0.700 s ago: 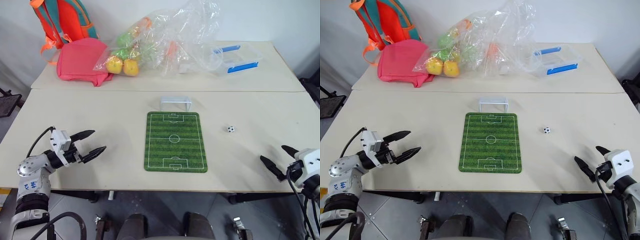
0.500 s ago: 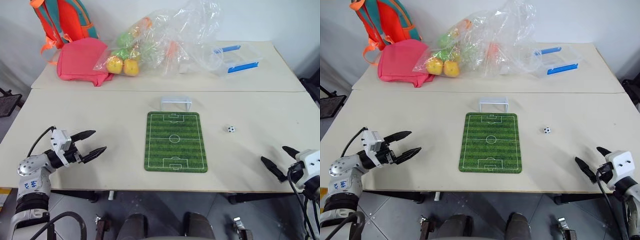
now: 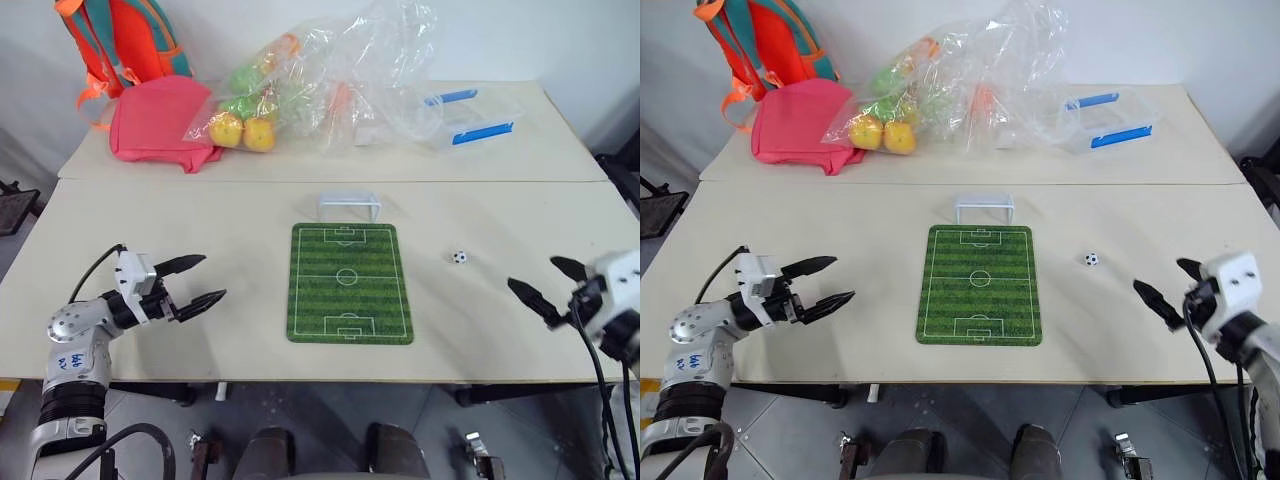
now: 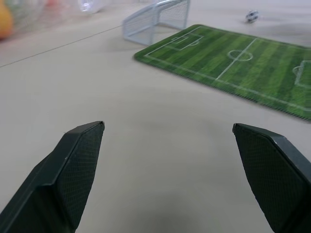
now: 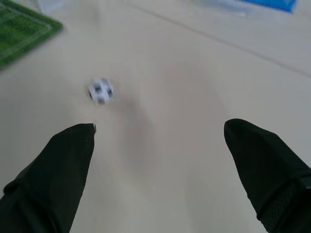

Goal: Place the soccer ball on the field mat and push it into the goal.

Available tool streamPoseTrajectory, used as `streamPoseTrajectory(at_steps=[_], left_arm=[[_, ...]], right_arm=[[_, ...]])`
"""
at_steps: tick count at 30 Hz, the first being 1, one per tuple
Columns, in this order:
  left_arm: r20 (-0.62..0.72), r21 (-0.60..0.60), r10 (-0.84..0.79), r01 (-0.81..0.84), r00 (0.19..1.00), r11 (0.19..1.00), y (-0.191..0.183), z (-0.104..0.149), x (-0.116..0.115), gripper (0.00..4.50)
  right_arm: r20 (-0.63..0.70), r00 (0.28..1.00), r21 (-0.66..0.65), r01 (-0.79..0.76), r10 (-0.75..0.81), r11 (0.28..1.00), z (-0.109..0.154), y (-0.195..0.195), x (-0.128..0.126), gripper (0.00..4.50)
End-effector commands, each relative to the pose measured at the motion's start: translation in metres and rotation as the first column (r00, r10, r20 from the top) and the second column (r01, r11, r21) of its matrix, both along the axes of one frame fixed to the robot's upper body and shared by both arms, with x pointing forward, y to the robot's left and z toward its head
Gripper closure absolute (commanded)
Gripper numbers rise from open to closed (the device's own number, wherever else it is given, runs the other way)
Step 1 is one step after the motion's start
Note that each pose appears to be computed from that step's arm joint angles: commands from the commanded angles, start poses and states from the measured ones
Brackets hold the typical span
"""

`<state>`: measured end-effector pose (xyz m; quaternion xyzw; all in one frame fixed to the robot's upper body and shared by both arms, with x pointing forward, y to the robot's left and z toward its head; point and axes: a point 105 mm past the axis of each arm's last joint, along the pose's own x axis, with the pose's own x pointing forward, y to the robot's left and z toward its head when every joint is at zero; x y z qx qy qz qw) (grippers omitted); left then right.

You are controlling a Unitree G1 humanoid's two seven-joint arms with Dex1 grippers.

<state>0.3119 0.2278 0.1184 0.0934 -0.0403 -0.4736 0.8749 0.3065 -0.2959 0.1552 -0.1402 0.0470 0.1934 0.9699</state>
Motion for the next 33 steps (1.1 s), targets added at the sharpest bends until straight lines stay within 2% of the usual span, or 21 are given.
streamPoseTrajectory(at_steps=[1,10,19,24,30,33], left_arm=[[0.045,-0.007,-0.064,0.065,0.997,0.998,-0.015,0.013,-0.003,0.00],[0.049,-0.020,-0.070,0.071,0.996,0.997,-0.023,0.014,-0.016,0.00],[0.039,-0.025,-0.033,0.034,0.999,0.999,-0.021,0.010,-0.024,0.00],[0.043,-0.028,-0.024,0.025,0.999,0.999,-0.022,0.010,-0.023,0.00],[0.044,-0.030,-0.044,0.045,0.998,0.999,-0.025,0.009,-0.021,0.00],[0.041,-0.031,-0.061,0.062,0.997,0.998,-0.026,0.009,-0.021,0.00]], right_arm=[[-0.043,0.999,-0.020,-0.030,0.029,0.999,-0.005,0.006,0.016,0.04],[-0.081,0.986,0.008,-0.144,0.144,0.990,-0.013,0.031,0.050,0.04],[-0.169,0.971,0.032,-0.167,0.170,0.985,-0.039,0.035,0.056,0.04],[-0.165,0.977,0.027,-0.134,0.137,0.991,-0.040,0.030,0.058,1.53],[-0.110,0.980,0.018,-0.167,0.168,0.986,-0.022,0.036,0.055,3.58],[-0.071,0.975,0.004,-0.212,0.212,0.977,-0.005,0.047,0.049,3.65]])
